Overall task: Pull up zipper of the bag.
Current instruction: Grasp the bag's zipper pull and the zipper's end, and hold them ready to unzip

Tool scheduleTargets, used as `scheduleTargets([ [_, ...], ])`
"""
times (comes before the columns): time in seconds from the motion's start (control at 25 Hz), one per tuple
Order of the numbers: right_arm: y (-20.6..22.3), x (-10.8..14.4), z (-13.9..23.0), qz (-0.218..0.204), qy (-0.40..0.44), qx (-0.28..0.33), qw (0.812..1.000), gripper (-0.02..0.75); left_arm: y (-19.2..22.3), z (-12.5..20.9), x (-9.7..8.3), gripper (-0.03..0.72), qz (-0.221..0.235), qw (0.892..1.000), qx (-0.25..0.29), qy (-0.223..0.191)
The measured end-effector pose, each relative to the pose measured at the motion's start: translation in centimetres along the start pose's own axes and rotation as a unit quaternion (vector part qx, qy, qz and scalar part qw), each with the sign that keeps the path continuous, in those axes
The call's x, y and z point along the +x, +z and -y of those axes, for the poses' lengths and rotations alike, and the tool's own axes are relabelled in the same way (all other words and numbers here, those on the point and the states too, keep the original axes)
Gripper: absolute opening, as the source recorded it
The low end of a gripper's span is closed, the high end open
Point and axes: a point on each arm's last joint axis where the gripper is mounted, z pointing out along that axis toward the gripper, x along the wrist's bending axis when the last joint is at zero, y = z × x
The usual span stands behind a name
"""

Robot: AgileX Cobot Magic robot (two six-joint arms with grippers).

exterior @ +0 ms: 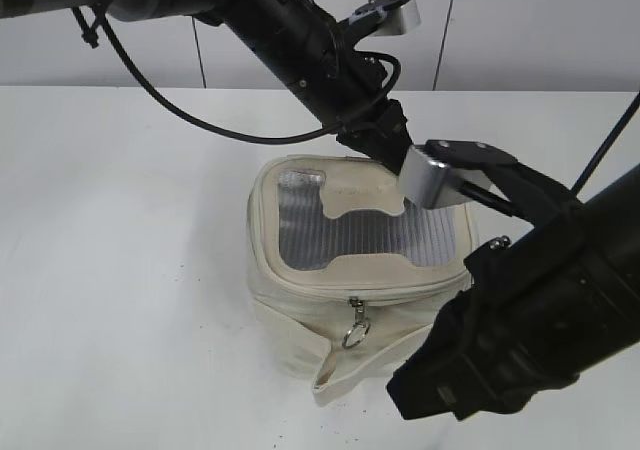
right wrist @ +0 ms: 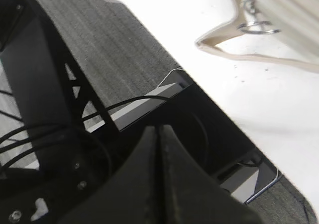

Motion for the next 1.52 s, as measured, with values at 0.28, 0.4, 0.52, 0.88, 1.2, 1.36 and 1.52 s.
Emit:
scheduleTargets([
  [0.28,-2.1,-1.8,0.3,0.149,0.026,-0.003,0.988,0.072,0.0,0.0,0.0,0.038,0.0,1.0,0.0,0.0],
  [0.4,-3.0,-2.3,0.7,0.186,0.024,0.0,0.982,0.22,0.0,0.0,0.0,0.038,0.0,1.0,0.0,0.0],
  [0.52,-3.4,-2.9,0.7,0.201,0.03,0.0,0.979,0.363,0.0,0.0,0.0,0.038,0.0,1.0,0.0,0.0],
  [0.88,-5.6,-6.1,0.6,0.177,0.037,-0.021,0.983,0.437,0.0,0.0,0.0,0.038,0.0,1.0,0.0,-0.001],
  [1.2,-3.6,-7.3,-0.1,0.127,0.022,0.003,0.992,0.528,0.0,0.0,0.0,0.038,0.0,1.0,0.001,0.0],
  [1.36,-2.3,-8.5,-1.0,0.132,0.025,-0.011,0.991,0.534,0.0,0.0,0.0,0.038,0.0,1.0,0.001,-0.001],
  [1.52,-0.7,-9.9,-1.2,0.135,0.027,0.009,0.99,0.526,0.0,0.0,0.0,0.038,0.0,1.0,0.0,-0.001],
])
